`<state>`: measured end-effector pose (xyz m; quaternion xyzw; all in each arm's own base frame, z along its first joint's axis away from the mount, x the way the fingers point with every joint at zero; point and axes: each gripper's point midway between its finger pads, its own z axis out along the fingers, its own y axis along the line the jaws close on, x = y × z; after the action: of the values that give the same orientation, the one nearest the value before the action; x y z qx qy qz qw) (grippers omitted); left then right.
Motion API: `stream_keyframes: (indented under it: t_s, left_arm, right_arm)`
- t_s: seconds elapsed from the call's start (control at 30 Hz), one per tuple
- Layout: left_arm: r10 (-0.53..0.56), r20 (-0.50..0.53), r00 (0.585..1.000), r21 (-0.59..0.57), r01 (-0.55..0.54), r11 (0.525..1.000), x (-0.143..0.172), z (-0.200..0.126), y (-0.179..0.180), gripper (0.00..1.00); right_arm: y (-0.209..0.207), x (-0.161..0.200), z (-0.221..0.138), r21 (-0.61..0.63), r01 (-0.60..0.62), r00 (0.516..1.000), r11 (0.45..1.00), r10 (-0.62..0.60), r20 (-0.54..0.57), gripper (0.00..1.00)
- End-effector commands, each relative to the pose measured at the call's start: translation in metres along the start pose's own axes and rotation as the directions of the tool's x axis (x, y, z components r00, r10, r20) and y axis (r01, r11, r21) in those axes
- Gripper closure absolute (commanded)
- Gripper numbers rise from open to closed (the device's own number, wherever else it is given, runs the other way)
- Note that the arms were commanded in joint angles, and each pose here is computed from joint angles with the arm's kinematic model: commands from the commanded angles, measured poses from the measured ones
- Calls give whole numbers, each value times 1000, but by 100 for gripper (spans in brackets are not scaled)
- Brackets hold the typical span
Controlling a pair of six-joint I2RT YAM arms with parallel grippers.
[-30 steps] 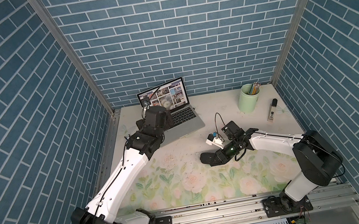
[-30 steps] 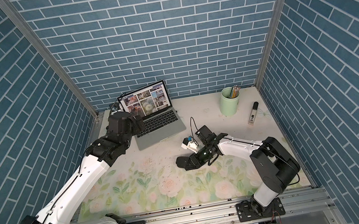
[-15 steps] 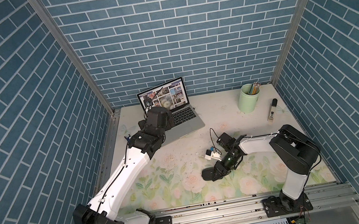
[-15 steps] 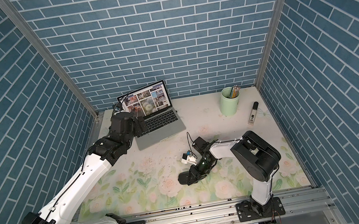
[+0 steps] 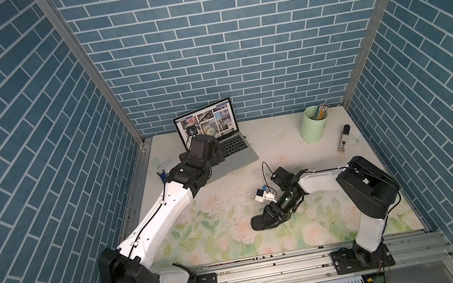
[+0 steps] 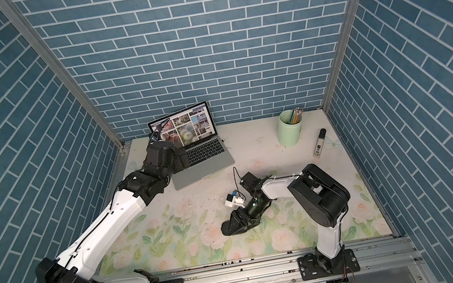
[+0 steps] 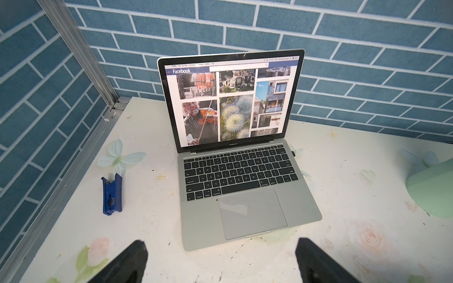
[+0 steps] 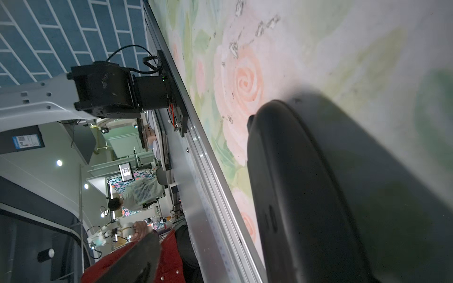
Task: Remove the wireless mouse receiver from the laptop
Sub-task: Place the mouse at the center of the board, then move the laptop to the center of the board.
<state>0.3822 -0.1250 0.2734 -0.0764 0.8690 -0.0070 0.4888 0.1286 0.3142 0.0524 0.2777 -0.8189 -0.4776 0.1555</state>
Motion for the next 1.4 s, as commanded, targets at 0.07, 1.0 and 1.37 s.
stream_keyframes:
  t_s: [0.07, 1.0, 1.37]
  left_arm:
    - [-1, -31, 1000, -6, 0, 1000, 12, 3, 3, 0]
    - [-433, -349, 831, -145, 409, 901, 80, 106, 110, 0]
    - [-446, -472, 760, -145, 432, 890, 124, 149, 96, 8]
  right_arm:
    - [-84, 27, -4, 356, -130, 989, 925, 149, -25, 0]
    - [-71, -229, -222, 747, -164, 890, 644, -230, 394, 7]
    - [-93, -292, -214, 688, -110, 862, 717, -277, 425, 14]
